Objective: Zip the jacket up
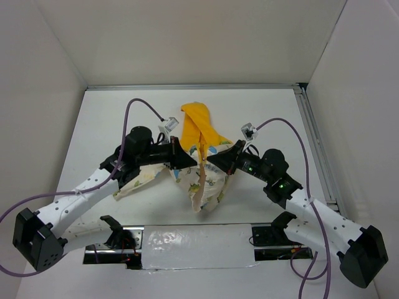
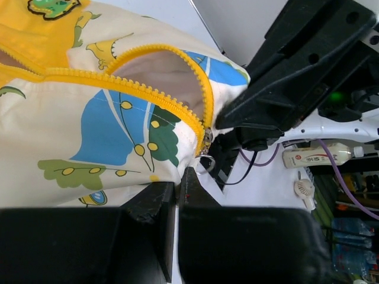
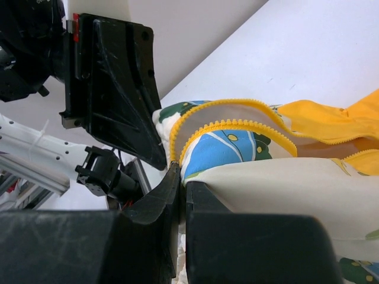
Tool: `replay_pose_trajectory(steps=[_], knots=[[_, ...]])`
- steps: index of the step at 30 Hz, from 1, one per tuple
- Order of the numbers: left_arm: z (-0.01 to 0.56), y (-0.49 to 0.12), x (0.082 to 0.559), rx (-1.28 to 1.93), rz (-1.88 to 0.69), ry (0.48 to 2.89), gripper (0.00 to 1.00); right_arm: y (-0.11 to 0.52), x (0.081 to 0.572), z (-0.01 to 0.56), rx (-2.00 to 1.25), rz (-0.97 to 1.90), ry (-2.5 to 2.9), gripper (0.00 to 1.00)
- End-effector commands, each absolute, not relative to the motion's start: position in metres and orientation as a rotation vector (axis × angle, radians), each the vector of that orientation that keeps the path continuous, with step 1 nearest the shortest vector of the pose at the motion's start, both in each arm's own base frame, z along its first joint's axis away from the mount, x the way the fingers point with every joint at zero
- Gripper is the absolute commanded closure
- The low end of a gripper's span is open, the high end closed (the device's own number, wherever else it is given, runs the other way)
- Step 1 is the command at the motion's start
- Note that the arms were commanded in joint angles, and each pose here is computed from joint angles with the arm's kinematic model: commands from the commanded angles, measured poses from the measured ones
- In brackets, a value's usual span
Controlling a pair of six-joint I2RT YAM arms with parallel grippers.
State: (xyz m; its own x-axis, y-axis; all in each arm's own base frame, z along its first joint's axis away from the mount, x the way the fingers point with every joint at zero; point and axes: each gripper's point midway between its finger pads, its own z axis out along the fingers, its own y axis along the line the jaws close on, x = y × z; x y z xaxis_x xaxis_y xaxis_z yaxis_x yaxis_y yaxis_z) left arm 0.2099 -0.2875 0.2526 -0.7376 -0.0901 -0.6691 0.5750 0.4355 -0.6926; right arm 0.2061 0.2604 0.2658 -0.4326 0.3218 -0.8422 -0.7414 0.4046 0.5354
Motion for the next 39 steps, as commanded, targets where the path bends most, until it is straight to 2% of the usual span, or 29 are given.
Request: replay_pose_trajectory(steps=[1,20,39], knots=[[0.294,-0.289,0.204,0.471,-1.414,1.865,1.0,0.26,0.206,0.294,-0.401,1.291,1.459,1.0],[0.293,-0.285,0.209,0.424,-1.415,1.861,1.0,0.262,0.188,0.288,-0.457,1.374,1.436,1.0],[0.276,-0.288,0.199,0.479,-1.463,1.873,1.0,0.267,0.195,0.303,-0.453,1.387,1.402,1.0]])
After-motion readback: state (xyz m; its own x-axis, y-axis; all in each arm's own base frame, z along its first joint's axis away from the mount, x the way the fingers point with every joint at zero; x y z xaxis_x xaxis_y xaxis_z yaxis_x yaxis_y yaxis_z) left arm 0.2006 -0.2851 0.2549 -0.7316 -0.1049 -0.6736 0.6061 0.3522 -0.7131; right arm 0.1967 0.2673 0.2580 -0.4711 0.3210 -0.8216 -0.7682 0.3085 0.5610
